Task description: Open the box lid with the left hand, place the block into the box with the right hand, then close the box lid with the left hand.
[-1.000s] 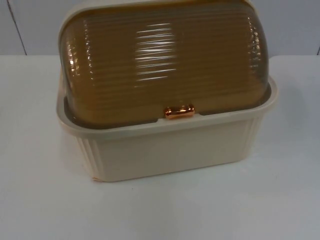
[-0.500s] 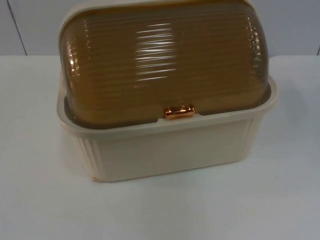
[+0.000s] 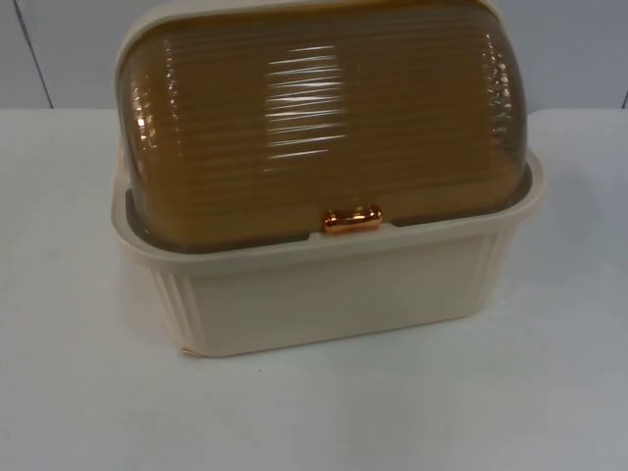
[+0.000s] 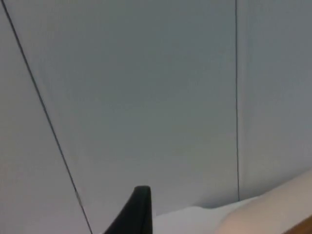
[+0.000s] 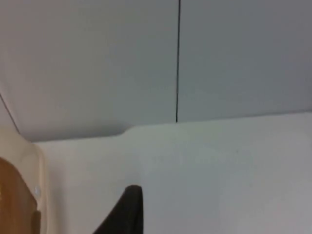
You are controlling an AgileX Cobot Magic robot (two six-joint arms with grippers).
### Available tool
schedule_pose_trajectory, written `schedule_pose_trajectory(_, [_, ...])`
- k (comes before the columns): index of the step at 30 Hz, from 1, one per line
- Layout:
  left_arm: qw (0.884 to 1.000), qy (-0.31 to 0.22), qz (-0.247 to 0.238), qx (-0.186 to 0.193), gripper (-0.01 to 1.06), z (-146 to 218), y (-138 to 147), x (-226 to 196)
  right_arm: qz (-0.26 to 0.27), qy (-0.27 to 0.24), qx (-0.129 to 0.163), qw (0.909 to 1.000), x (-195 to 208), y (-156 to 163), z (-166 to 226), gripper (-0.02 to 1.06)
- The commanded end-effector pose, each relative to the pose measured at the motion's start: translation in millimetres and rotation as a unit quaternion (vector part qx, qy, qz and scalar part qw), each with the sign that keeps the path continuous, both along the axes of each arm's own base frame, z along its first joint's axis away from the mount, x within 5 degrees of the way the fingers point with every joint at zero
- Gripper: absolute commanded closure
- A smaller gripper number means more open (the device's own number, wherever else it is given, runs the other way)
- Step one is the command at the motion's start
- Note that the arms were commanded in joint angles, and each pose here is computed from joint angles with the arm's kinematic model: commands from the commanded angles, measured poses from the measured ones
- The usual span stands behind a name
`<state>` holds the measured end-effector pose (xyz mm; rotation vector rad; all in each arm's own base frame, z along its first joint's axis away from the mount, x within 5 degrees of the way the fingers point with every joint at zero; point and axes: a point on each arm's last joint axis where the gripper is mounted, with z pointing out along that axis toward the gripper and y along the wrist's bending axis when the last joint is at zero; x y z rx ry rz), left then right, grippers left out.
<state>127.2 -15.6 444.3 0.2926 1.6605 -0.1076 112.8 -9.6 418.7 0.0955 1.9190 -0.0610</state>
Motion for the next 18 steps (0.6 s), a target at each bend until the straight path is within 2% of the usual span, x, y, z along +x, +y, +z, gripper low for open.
schedule_pose_trajectory(1, [1.000, -0.015, -0.006, -0.004, 0.03, 5, -5, -21, -0.008, -0.028, -0.006, 0.9995, -28, 0, 7, 0.00])
schedule_pose_trajectory(3, [0.999, -0.046, -0.009, -0.003, 0.03, 11, -8, -41, -0.009, -0.081, -0.007, 0.9967, -55, 1, 15, 0.00])
schedule_pose_trajectory(4, [0.999, -0.046, -0.009, -0.003, 0.03, 11, -8, -41, -0.009, -0.081, -0.007, 0.9967, -55, 1, 15, 0.00])
schedule_pose_trajectory(6, [0.996, -0.085, -0.004, 0.000, 0.03, 18, -11, -61, -0.011, -0.131, -0.014, 0.9912, -83, 2, 23, 0.00])
schedule_pose_trajectory(7, [0.995, -0.099, -0.003, 0.001, 0.03, 20, -12, -69, -0.011, -0.154, -0.016, 0.9879, -94, 3, 27, 0.00])
schedule_pose_trajectory(10, [0.988, -0.154, 0.007, -0.002, 0.03, 26, -14, -95, -0.012, -0.241, -0.025, 0.9701, -127, 5, 48, 0.00])
schedule_pose_trajectory(11, [0.988, -0.154, 0.007, -0.002, 0.03, 26, -14, -95, -0.012, -0.241, -0.025, 0.9701, -127, 5, 48, 0.00])
schedule_pose_trajectory(13, [0.978, -0.207, 0.021, -0.012, 0.03, 33, -14, -114, -0.010, -0.293, -0.029, 0.9557, -142, 6, 64, 0.00])
schedule_pose_trajectory(14, [0.974, -0.222, 0.026, -0.015, 0.03, 35, -14, -119, -0.010, -0.304, -0.029, 0.9520, -146, 6, 69, 0.00])
schedule_pose_trajectory(16, [0.956, -0.287, 0.048, -0.025, 0.03, 41, -13, -143, -0.010, -0.337, -0.035, 0.9410, -160, 7, 82, 0.00])
schedule_pose_trajectory(17, [0.953, -0.297, 0.051, -0.025, 0.03, 41, -13, -148, -0.010, -0.353, -0.037, 0.9349, -167, 8, 88, 0.00])
schedule_pose_trajectory(18, [0.953, -0.297, 0.051, -0.025, 0.03, 41, -13, -148, -0.010, -0.353, -0.037, 0.9349, -167, 8, 88, 0.00])
